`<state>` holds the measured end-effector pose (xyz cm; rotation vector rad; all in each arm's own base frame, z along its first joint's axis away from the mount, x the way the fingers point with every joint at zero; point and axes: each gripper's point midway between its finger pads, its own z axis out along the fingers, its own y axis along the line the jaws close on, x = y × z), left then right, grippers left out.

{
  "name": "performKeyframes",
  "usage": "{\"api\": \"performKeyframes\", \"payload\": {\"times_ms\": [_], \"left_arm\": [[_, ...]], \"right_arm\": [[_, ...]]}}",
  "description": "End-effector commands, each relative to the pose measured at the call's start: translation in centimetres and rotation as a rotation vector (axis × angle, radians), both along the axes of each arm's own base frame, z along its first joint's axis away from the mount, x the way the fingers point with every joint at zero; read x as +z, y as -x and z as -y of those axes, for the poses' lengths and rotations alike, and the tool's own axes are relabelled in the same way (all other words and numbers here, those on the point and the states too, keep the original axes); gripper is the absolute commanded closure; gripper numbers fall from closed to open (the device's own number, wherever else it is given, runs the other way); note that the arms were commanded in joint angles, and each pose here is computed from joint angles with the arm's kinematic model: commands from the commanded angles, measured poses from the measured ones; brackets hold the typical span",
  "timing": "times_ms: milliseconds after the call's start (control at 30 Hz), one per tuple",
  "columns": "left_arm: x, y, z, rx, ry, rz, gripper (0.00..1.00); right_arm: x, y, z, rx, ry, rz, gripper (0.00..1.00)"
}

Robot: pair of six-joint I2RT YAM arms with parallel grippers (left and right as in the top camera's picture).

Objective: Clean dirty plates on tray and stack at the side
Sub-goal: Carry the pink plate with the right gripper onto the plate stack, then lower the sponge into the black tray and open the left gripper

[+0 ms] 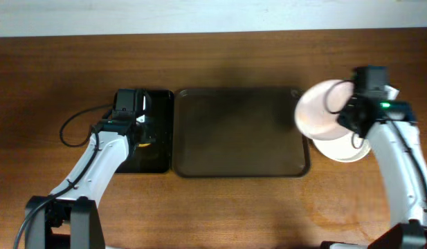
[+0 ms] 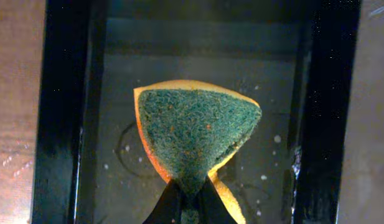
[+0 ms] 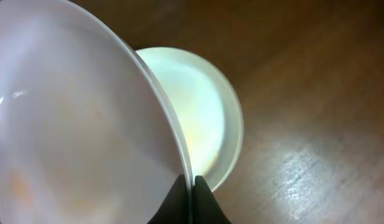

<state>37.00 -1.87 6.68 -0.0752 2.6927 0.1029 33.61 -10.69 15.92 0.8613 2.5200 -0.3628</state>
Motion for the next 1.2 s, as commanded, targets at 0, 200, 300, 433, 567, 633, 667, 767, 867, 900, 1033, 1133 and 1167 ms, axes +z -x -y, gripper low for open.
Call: {"api": "performKeyframes", "payload": {"times_ms": [0, 200, 300, 433, 567, 633, 667, 767, 867, 900, 1033, 1133, 1167], "left_arm": [[0.0, -0.6, -0.2, -0.031, -0.023, 0.015, 1.00], [0.1, -0.7, -0.2, -0.031, -0.023, 0.018, 1.00], [0.1, -0.7, -0.2, -0.032, -0.023, 0.018, 1.00], [0.1, -0.8, 0.1, -0.110, -0.045, 0.019, 1.00], [0.2, -1.9, 1.8, -0.207, 0.089, 0.058, 1.00], [-0.5, -2.5, 1.7, -0.207, 0.182, 0.063, 1.00], [-1.0, -2.6, 1.8, -0.210, 0.224, 0.060, 1.00], [-3.8, -2.6, 1.4, -0.193, 0.343, 0.010, 1.00], [-6.4, -2.0, 0.1, -0.148, 0.355, -0.056, 1.00], [-7.2, -1.7, -0.4, -0.131, 0.358, -0.075, 1.00], [-8.0, -1.5, -1.9, -0.077, 0.356, -0.093, 1.00], [-6.0, -2.2, -0.8, -0.110, 0.409, -0.061, 1.00], [-4.8, -2.5, -0.4, -0.125, 0.428, -0.036, 1.00]], "right_arm": [[-1.0, 0.7, 2.0, -0.031, -0.118, -0.003, 0.96], [-3.2, 2.0, 5.2, -0.133, -0.152, -0.053, 0.77], [-3.5, 1.0, 3.0, -0.029, -0.258, -0.032, 0.21], [-3.2, 0.0, -2.1, 0.225, -0.473, 0.004, 0.20], [-3.2, 0.1, -3.7, 0.287, -0.496, -0.016, 0.23], [-3.2, 0.0, -4.6, 0.320, -0.493, -0.026, 0.26], [-3.2, -0.1, -4.9, 0.330, -0.493, -0.028, 0.27], [-3.2, -0.2, -5.9, 0.359, -0.489, -0.037, 0.30], [-3.2, -0.3, -6.4, 0.372, -0.490, -0.041, 0.31], [-3.3, -0.3, -6.5, 0.376, -0.489, -0.043, 0.31], [-3.3, -0.1, -6.5, 0.374, -0.492, -0.052, 0.34], [-3.3, 0.0, -6.5, 0.373, -0.491, -0.052, 0.34], [-3.3, 0.0, -6.5, 0.374, -0.491, -0.052, 0.34]]}}
